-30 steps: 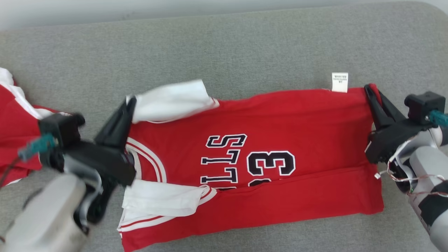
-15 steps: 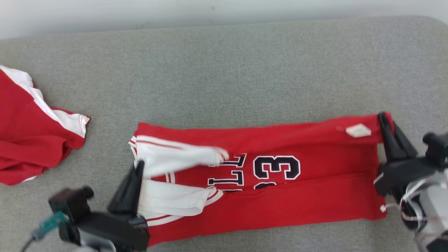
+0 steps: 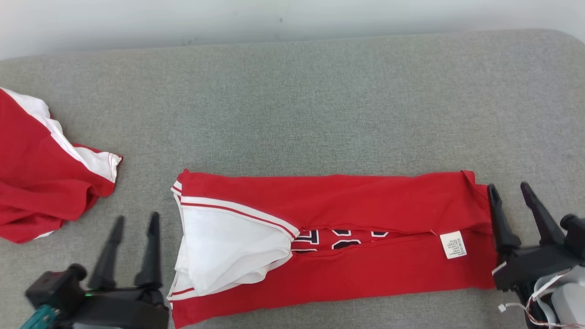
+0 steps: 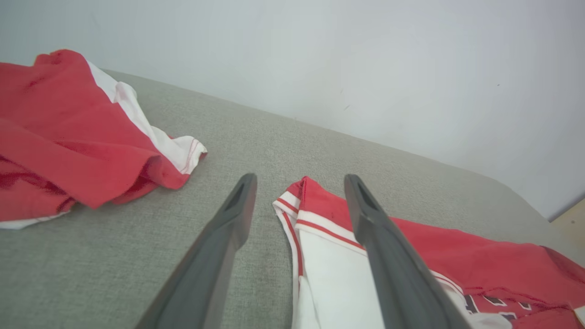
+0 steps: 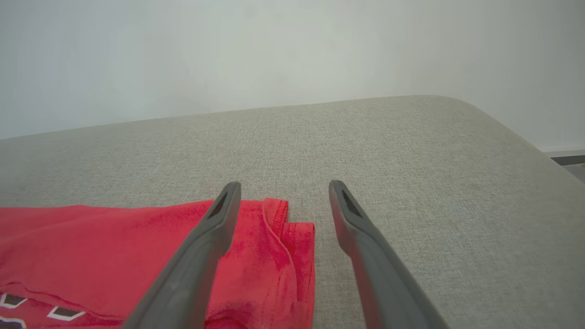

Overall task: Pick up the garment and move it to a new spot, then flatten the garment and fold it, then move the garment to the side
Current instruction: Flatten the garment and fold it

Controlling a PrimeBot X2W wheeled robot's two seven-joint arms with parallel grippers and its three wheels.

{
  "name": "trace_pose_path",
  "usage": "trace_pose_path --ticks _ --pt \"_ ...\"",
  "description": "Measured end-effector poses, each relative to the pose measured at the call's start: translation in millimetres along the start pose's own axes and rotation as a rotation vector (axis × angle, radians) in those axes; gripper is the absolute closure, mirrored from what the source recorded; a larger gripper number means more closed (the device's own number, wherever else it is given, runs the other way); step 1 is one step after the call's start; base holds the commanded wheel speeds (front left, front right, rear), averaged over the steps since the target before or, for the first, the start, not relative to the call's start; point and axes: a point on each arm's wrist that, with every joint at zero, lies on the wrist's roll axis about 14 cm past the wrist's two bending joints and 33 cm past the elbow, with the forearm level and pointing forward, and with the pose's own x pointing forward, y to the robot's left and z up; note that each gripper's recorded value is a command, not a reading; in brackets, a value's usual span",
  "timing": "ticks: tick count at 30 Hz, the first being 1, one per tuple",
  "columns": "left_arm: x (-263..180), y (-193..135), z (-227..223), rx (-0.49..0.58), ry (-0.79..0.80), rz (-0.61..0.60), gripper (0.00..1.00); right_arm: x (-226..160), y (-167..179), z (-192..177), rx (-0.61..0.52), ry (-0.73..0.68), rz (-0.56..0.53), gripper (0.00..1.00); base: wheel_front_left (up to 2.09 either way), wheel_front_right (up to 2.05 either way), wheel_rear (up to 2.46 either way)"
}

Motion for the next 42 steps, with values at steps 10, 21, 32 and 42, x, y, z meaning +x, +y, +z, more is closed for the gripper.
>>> trace_pose_path --ticks 10,21,32,42 --pt "-18.9 27.2 49.6 0.199 -0.185 0.114 0.00 -15.0 -6.6 -43.8 0.060 0.141 -0.056 0.00 0.00 0.00 0.00" --pt "-37.1 46.8 35.9 0.264 -0.129 0.173 0.00 -14.4 4.6 -83.3 0.119 0.289 -0.068 0.39 0.00 0.00 0.00" --pt "-48.7 47.0 32.6 0.258 -0.115 0.179 0.00 -22.1 -7.6 -79.3 0.144 0.293 -0.102 1.00 0.00 0.00 0.00" --pt "-59.7 35.6 37.2 0.254 -0.132 0.152 0.00 -50.7 -104.4 -26.4 0.047 0.195 -0.295 1.00 0.00 0.00 0.00"
